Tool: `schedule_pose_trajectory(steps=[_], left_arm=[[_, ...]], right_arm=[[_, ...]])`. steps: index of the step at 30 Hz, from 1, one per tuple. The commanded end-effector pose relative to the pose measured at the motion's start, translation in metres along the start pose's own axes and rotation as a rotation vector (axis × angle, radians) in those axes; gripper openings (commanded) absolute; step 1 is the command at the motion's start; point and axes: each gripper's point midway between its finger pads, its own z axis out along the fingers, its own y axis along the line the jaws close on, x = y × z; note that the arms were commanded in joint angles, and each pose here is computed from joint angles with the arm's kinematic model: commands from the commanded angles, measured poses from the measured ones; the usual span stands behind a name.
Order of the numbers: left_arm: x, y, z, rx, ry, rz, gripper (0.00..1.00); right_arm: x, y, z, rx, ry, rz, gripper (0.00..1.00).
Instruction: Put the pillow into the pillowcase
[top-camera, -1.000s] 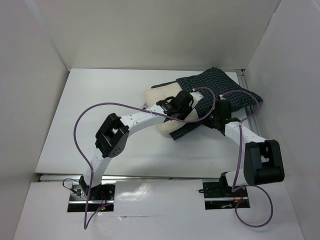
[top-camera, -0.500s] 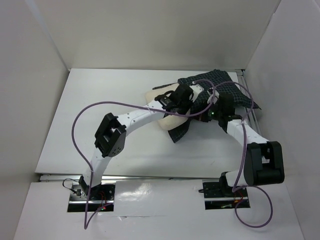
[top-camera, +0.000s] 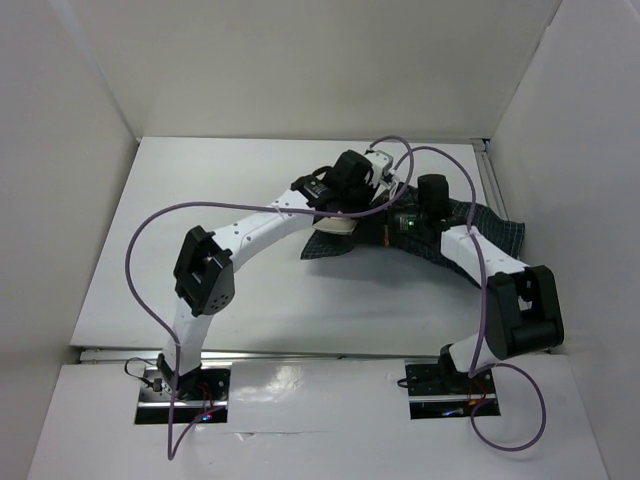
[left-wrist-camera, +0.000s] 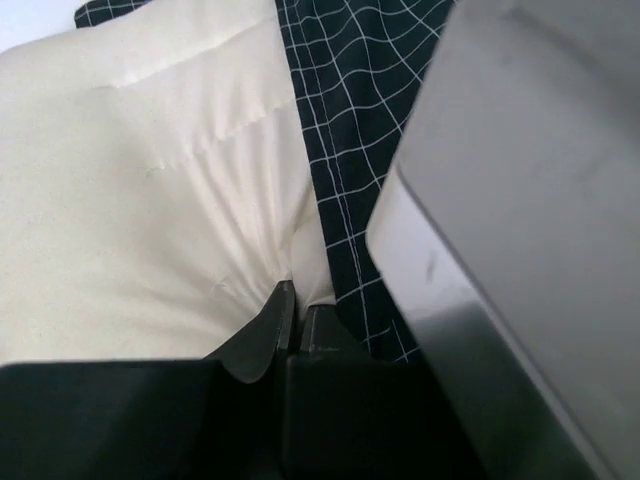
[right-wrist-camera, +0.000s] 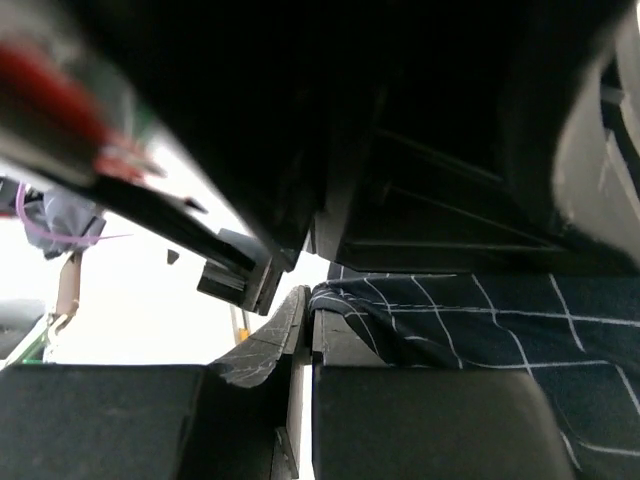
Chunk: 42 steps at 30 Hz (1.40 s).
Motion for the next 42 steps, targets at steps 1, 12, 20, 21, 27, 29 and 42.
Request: schedule_pose_trajectory(steps=[1,12,20,21,27,29,42], left_arm=[[-0.068,-0.054,-0.009,0.165,-0.276,-0.039,0.0],[-0.021,0.0,-0.049,0.063,-0.135,-0.107,1.0],[-0.008,0.049,-0.083,-0.076,-0.125,-0.2,1.0],[-0.011,0.063,-0.09,-0.12,-0.137,-0.22,1.0],[-0.039,0.101,-0.08,-0.079,-0.181,-0.275,1.0],[-0.032,0.11,-0.045,-0.084,-0.13,-0.252,1.0],[-0.056,0.133,0.069,-0.005,-0.186,-0.133,1.0]], right_arm=[[0.015,0.093,0.025,-0.391,0.088,-0.253,0.0],[0.002,0.054,0.02,-0.093,0.083,-0.131,0.85],[-0.037,-0.01,-0.054,0.724,-0.114,0.02,0.98],[-0.046,-0.012,-0.061,0.767,-0.135,0.011,0.98],[-0.066,-0.067,-0.076,1.043,-0.183,0.146,0.98],[-0.074,-0.087,-0.083,1.148,-0.213,0.189,0.98],[-0.077,-0.242,-0.087,1.588,-0.053,0.307,0.88]])
